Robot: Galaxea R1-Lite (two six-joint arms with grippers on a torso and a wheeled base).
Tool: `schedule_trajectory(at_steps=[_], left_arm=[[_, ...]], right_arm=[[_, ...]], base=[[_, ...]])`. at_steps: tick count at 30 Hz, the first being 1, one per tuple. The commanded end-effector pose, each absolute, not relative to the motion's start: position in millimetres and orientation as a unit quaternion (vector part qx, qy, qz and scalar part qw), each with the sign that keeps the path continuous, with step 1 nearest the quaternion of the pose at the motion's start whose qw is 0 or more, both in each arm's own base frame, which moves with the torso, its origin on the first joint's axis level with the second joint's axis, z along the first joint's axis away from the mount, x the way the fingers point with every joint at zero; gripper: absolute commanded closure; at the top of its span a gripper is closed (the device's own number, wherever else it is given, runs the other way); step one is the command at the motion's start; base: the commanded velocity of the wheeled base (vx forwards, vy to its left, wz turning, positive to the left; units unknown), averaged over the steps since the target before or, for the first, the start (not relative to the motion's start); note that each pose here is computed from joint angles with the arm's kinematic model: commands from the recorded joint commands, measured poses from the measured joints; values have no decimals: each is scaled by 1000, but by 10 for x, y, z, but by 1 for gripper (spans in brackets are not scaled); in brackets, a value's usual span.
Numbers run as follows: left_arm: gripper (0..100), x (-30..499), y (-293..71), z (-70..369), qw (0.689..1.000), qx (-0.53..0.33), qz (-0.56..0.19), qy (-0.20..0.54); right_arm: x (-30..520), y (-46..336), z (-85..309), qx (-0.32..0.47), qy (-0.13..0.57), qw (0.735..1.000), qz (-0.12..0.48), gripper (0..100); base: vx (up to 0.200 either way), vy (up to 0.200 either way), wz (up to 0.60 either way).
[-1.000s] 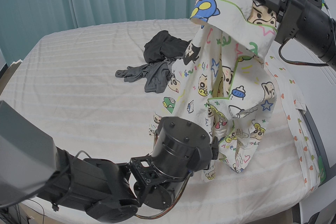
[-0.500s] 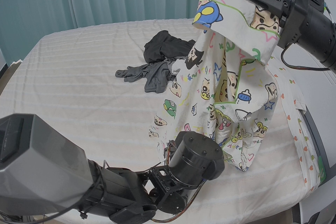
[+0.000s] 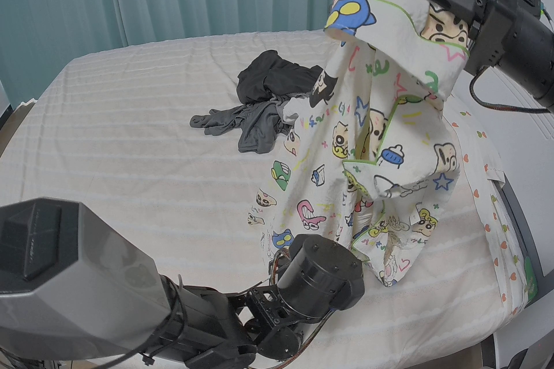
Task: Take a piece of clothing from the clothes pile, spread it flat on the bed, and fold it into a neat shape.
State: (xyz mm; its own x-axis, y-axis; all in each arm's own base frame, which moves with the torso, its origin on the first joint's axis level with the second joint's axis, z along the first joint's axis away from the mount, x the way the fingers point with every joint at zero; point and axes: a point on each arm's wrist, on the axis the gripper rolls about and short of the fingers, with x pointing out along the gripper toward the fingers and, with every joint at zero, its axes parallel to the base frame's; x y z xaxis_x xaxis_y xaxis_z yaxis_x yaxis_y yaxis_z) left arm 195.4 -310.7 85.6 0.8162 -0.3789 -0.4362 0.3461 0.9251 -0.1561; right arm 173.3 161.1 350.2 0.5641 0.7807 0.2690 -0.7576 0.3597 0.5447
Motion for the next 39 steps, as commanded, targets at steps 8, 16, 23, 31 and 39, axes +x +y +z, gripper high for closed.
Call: schedule_trajectory(at_steps=[8,16,23,31,39], left_arm=[[0,2008,-3164,827,954,-71,-201,212],[0,2008,-3176,808,953,-74,-203,210],[0,1964,-3192,774,952,-68,-208,215],[100,1960,-3186,750,952,-73,-210,210],[100,1933,-3142,744,952,-88,-220,193]], right_arm=[[1693,1592,3575,322,7,820,472,100],[1700,1589,3580,323,5,821,472,100],[1690,1580,3619,324,-2,819,473,100],[1661,1555,3623,324,-2,819,473,100],[1671,1493,3630,325,-8,824,464,100]], base=[[0,0,0],[0,0,0],[0,0,0],[0,0,0],[0,0,0]])
